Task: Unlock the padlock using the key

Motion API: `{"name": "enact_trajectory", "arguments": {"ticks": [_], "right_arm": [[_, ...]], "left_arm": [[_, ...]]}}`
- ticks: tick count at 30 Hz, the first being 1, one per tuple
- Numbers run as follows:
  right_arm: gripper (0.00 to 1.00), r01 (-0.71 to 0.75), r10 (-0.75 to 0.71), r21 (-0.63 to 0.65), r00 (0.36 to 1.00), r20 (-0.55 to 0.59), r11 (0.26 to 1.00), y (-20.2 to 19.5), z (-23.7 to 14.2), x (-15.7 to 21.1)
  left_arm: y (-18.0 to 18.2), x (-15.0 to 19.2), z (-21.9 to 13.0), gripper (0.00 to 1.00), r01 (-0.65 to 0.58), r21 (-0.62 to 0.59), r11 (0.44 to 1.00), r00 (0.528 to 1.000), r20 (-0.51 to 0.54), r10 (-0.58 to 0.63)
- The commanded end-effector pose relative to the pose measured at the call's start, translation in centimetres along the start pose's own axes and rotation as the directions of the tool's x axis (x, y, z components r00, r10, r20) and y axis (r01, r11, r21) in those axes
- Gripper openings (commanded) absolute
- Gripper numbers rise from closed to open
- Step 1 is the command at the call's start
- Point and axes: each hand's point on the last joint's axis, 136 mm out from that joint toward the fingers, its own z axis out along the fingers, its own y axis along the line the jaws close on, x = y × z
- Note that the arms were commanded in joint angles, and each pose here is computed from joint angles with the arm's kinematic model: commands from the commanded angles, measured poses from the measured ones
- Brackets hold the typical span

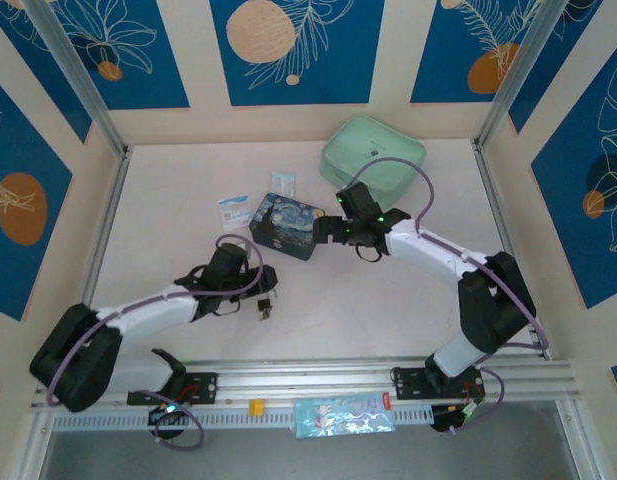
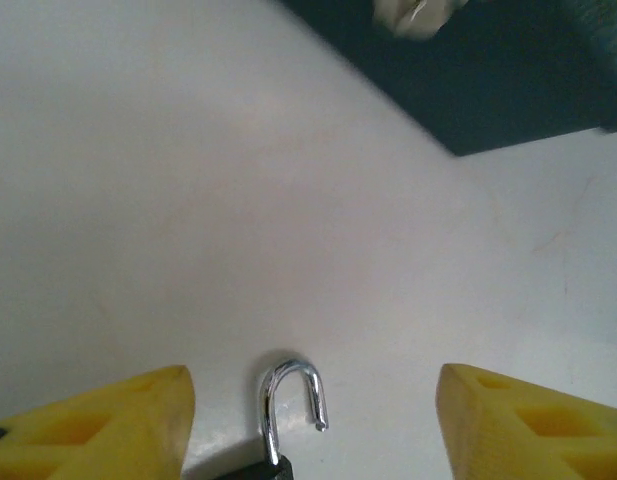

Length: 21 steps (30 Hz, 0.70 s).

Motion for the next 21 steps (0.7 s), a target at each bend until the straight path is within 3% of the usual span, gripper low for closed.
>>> {"name": "enact_trajectory", "arguments": {"ticks": [1, 3, 6, 11, 14, 21], "right_arm": [[0.99, -0.007, 0.004, 0.046, 0.998, 0.055, 0.999, -2.8, -1.5, -1.3], [0.99, -0.020, 0.016, 0.061, 0.997, 0.072, 0.998, -4.6, -1.7, -1.9], [0.99, -0.060, 0.050, 0.108, 0.994, 0.094, 0.992, -8.0, -2.1, -2.8], [0.99, -0.166, 0.139, 0.174, 0.978, 0.157, 0.971, -13.9, -2.9, -3.4], [0.99, -0.225, 0.188, 0.182, 0.962, 0.200, 0.957, -17.0, -3.4, -3.3], [0.99, -0.313, 0.238, 0.229, 0.923, 0.301, 0.922, -23.0, -3.7, -1.9]], "left_arm": [[1.3, -4.3, -3.3, 0.71, -0.081, -0.148, 0.986, 0.979, 0.176, 0.107], [2.4, -6.2, -5.5, 0.80, -0.077, -0.231, 0.970, 0.949, 0.280, 0.142], [4.4, -9.2, -9.3, 0.98, -0.046, -0.361, 0.932, 0.869, 0.446, 0.216], [5.7, -13.1, -14.3, 1.00, -0.025, -0.470, 0.882, 0.739, 0.586, 0.333], [6.7, -14.3, -15.1, 1.00, -0.019, -0.516, 0.856, 0.723, 0.584, 0.368], [9.8, -15.2, -13.8, 0.99, -0.007, -0.631, 0.775, 0.751, 0.508, 0.421]]}}
